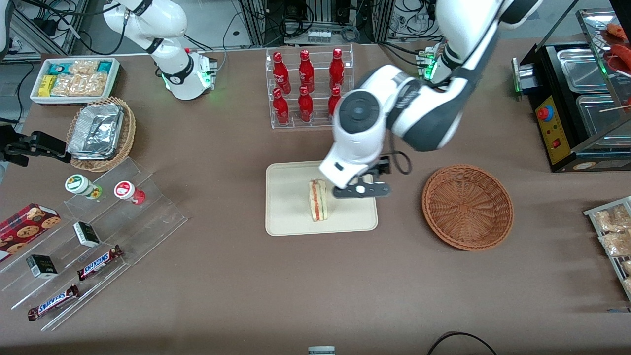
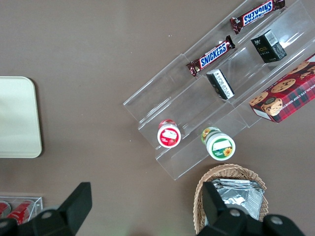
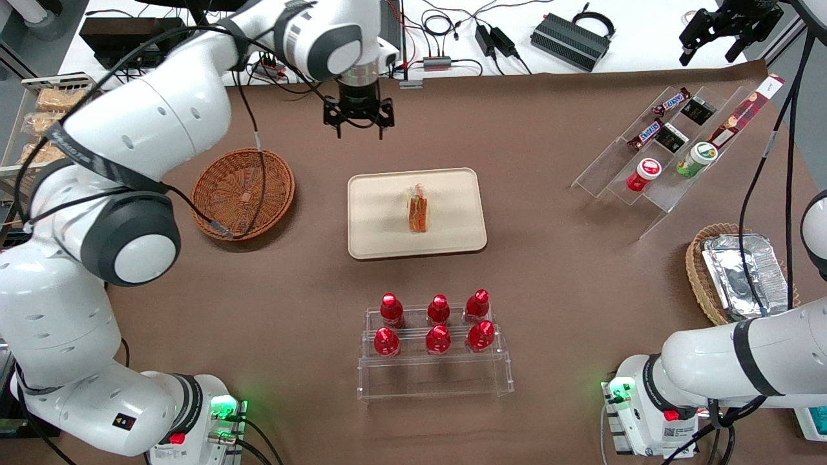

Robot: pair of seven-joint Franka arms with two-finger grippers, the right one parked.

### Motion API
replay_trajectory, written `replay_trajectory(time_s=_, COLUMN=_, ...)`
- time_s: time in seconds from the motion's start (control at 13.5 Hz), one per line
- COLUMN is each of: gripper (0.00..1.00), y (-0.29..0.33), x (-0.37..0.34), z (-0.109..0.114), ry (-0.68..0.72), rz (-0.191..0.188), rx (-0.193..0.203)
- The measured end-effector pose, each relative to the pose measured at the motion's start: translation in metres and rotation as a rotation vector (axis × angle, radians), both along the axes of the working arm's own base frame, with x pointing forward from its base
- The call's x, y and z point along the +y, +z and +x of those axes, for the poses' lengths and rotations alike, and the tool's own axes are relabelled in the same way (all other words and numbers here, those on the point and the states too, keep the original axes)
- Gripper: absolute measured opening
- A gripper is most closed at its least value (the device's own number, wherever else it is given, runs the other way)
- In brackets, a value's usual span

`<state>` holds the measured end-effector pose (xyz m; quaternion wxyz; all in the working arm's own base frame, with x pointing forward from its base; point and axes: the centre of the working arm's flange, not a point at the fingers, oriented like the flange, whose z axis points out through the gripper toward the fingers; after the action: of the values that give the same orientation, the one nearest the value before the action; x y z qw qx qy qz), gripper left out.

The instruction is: Place sandwich from basket to tray

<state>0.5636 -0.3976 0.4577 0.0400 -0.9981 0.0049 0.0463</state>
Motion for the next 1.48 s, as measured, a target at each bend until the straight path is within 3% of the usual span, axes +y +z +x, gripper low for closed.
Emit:
replay_trajectory(time_s=0.37, gripper=1.00, y=0.010, x=0.115, z=0.033, ry=-0.063, rz=-0.047, rx=0.068)
replay_trajectory(time_s=0.74, gripper=1.00, y=0.018, x=0.220, z=0.046, ry=-0.091, rz=-0.051, rx=0.118)
replay_trajectory(time_s=1.03, gripper=1.00, y=0.052, x=0.305, z=0.019, ry=-0.118, rz=-0.072, rx=0.131)
replay_trajectory(time_s=1.48, gripper=1.00, y=0.108, x=0.353, z=-0.033, ry=-0.081, rz=-0.071, rx=0.215)
